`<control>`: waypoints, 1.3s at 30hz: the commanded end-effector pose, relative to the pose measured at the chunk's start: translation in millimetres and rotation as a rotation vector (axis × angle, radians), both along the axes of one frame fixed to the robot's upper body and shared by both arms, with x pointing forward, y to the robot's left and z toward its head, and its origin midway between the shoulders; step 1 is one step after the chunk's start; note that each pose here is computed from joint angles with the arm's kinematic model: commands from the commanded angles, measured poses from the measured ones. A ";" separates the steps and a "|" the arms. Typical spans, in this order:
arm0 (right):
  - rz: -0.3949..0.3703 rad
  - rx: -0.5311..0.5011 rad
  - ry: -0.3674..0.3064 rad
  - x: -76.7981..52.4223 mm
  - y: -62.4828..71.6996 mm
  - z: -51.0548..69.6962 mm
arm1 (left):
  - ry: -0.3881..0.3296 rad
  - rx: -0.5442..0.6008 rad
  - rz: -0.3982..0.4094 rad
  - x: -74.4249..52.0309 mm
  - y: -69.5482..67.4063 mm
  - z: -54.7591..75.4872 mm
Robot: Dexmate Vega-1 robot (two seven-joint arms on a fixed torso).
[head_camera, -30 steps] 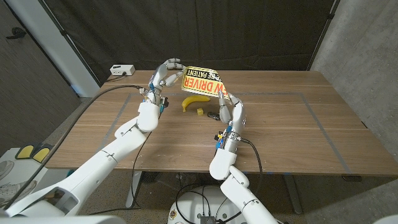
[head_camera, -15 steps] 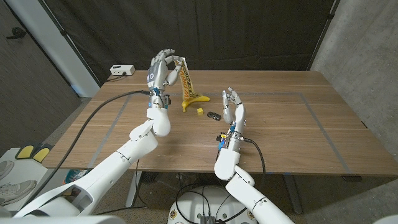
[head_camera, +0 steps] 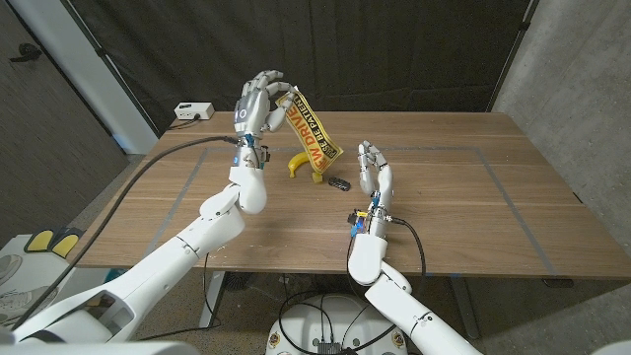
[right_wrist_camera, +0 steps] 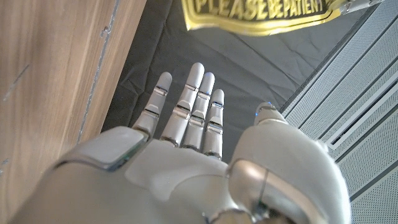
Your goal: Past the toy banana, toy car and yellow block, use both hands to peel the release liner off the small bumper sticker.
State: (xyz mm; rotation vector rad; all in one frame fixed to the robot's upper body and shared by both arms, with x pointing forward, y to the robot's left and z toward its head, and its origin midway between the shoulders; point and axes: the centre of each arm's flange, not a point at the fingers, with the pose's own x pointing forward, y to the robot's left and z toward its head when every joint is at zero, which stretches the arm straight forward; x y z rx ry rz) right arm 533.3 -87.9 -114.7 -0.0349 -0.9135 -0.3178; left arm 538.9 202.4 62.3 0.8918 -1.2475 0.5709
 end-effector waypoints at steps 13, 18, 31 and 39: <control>0.003 -0.128 0.011 -14.9 -23.6 33.7 | 0.139 0.175 -0.057 -9.8 -25.6 8.9; -0.006 -0.146 0.009 -18.6 -26.1 40.5 | 0.191 0.257 -0.081 -14.0 -30.2 14.1; -0.001 -0.246 0.013 -27.5 -33.7 61.4 | 0.225 0.389 -0.104 -22.3 -45.0 20.0; -0.078 -0.287 0.009 -37.3 -36.4 65.9 | 0.252 0.457 -0.167 -27.7 -52.2 24.7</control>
